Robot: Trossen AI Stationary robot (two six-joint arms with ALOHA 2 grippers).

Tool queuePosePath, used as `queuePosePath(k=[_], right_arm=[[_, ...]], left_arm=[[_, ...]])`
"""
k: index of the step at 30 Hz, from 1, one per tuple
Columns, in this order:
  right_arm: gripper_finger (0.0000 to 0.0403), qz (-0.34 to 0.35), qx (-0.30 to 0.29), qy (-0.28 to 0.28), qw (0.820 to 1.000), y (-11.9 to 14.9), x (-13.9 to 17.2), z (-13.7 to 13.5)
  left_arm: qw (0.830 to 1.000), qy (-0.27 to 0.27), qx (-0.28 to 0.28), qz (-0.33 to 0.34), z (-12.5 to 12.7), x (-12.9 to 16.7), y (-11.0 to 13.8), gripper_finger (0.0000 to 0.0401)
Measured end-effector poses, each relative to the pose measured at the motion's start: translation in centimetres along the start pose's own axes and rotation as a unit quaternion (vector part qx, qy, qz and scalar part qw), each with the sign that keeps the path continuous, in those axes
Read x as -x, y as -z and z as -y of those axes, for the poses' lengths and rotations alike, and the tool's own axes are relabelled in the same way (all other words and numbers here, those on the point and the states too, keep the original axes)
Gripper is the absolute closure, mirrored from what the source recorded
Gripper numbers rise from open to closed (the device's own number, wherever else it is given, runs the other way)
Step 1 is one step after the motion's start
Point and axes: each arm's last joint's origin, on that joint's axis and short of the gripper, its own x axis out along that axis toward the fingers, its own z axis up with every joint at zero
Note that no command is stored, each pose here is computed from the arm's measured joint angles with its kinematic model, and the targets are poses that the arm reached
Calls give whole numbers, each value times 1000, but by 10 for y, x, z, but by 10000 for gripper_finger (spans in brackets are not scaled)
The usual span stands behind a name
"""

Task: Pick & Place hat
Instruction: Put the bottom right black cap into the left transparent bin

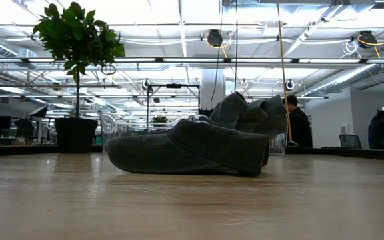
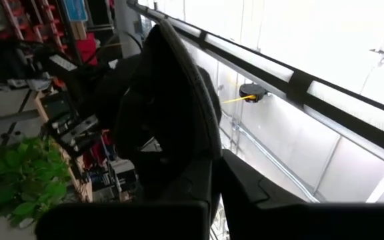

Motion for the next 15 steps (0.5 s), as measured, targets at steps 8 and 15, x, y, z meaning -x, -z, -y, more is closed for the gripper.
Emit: queuePosePath(k=[8,15], right_arm=[[373,-32,-104,-26,994,-16,17,3],[357,-165,-277,-52,945,-28,40,6]], left_arm=[[998,-45,-41,13,-12,15,-18,382],[995,-60,-79,19,-14,44,-44,382]])
